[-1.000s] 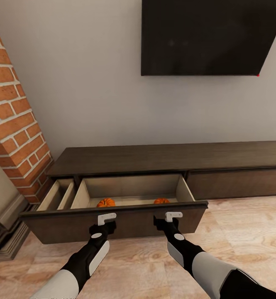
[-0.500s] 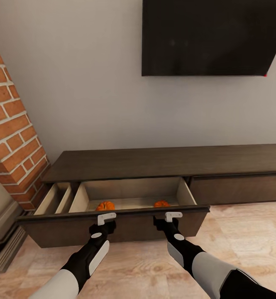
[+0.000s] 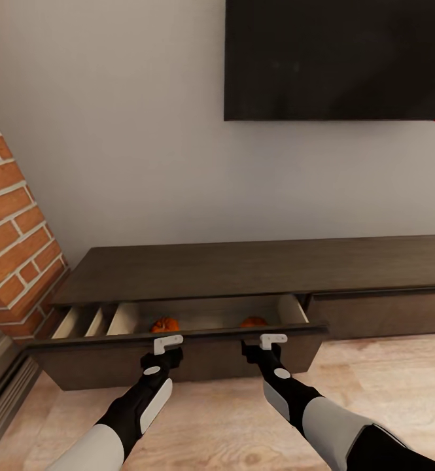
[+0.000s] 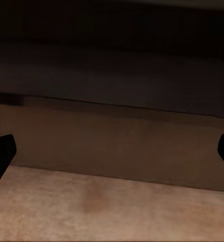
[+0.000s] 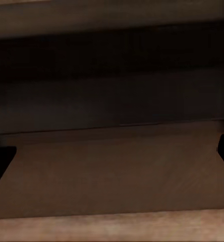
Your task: Place each of the two pumpkins and all three candles from the living room inside a cabinet in the living room (use any cabinet), then make sure every cabinet is closed, and position the cauldron so it is next to a table in the living room.
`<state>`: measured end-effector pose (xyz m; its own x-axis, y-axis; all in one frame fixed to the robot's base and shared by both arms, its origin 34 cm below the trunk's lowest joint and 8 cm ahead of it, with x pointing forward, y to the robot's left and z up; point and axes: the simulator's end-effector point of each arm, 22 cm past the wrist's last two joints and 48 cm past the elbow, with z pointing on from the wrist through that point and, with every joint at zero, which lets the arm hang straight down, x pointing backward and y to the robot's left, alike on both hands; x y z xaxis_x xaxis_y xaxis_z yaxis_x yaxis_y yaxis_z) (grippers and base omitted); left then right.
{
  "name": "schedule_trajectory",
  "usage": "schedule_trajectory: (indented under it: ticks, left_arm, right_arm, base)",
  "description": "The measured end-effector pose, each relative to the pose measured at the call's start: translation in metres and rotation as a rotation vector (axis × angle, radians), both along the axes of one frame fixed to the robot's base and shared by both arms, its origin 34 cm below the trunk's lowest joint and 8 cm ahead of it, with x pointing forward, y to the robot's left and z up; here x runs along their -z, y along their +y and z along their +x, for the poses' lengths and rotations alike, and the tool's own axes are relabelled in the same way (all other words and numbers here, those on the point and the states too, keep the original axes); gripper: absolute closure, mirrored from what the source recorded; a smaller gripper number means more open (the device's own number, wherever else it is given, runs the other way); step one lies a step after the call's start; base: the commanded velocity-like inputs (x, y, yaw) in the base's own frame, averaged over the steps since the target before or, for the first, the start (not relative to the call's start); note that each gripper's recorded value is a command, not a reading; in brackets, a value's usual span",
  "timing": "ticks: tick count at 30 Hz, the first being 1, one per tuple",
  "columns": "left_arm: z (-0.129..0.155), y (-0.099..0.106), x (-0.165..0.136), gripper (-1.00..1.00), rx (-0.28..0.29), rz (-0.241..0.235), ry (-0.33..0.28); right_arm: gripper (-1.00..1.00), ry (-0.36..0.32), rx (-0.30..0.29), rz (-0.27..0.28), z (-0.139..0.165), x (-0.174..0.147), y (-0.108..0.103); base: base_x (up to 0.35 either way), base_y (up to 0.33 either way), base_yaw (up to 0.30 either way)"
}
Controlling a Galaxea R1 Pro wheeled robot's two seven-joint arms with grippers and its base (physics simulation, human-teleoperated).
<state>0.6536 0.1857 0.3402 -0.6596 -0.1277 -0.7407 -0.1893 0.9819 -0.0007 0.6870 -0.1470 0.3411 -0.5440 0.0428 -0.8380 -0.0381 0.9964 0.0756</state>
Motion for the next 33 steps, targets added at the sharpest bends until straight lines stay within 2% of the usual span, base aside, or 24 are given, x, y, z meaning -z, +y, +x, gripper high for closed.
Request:
schedule_trajectory:
  ticks: [18,33]
  left_arm:
    - [0.0003,0.0000,-0.0002,-1.00,0.000,0.000,0.000]
    - [0.0011,0.0004,-0.0013,-1.00,-0.002,0.000,-0.005]
  right_arm:
    - [-1.00,0.000,0.002,0.002,0.0000,-0.0001,0.0003]
    - [-1.00,0.002,-0.005,-0.003,-0.0016,0.0010,0.0015]
  base:
    - [0.298,0.000,0.000]
    - [0.054,0.000,0.000]
